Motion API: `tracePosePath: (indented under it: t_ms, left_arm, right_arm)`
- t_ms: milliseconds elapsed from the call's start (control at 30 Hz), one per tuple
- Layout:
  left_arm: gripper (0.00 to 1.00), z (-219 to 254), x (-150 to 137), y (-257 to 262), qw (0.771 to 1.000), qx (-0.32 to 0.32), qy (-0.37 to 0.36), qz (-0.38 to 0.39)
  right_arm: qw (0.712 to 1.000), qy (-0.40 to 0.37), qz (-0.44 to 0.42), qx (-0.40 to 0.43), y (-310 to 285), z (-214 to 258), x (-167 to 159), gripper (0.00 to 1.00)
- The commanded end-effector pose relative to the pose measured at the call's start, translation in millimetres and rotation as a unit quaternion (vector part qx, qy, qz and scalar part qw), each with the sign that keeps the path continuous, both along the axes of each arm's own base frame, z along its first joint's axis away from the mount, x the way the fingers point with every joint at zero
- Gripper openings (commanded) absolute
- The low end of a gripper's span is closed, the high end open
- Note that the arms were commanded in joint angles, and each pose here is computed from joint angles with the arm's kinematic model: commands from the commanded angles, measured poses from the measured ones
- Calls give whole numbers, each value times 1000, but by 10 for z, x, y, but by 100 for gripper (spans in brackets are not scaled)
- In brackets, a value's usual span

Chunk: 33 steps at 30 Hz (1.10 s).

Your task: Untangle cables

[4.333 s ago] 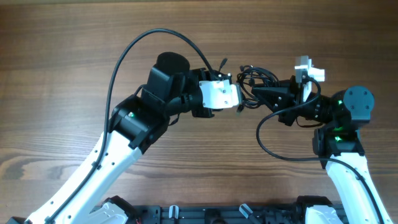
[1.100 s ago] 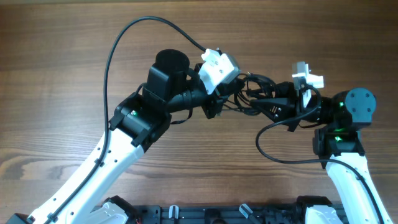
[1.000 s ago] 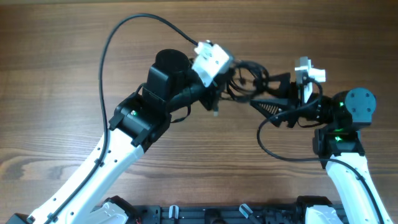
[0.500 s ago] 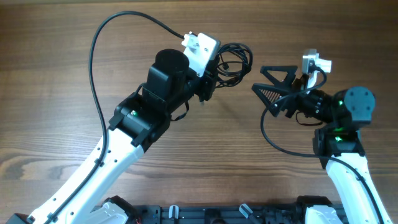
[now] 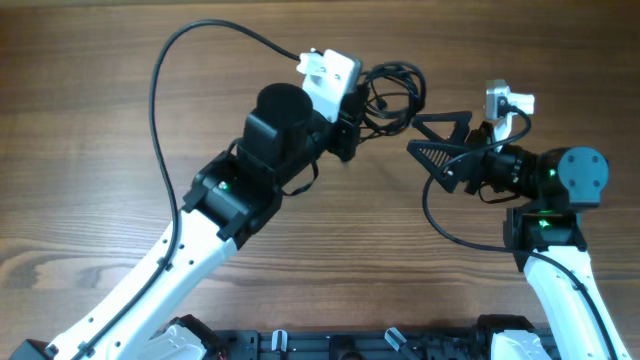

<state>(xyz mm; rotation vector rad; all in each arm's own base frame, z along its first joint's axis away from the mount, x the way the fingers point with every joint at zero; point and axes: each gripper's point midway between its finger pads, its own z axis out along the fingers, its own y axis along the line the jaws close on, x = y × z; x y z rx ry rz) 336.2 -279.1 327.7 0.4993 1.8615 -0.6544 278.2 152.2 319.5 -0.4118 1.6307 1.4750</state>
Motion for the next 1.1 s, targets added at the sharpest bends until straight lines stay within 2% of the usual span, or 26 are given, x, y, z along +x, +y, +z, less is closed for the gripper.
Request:
tracePosePath:
  t_ms: [0,100,200,467,733,900,1000,1067]
  left_arm:
    - [4,-10,14,-42,1000,-5,2,1]
    - [4,-11,-11,-71,1000,-5,2,-4]
    - [4,-20,-111,-203,1000,-5,3,-22]
    - [4,-75,-129,-366,999,-6,0,-40]
    - [4,-103,-498,-614,986,-27,35,-162]
    - [4,-304,-563,-566,983,20,44,-176]
    - [4,-308,-408,-475,991,33,31,-129]
    - [4,-307,-107,-227,998,62,6,-23]
  right_arm:
    - [1000,-2,-6,7,-15,76,4,91]
    - [1000,3,-6,9,-15,78,4,91]
    - [998,47,-9,30,-26,85,28,91]
    - [999,26,-11,20,-26,79,32,90]
    - [998,61,-21,22,-44,-114,211,89]
    - [999,39,-14,21,-34,-57,183,89]
    - [999,38,-5,19,-21,-59,154,89]
    - [999,50,3,22,-11,-60,130,89]
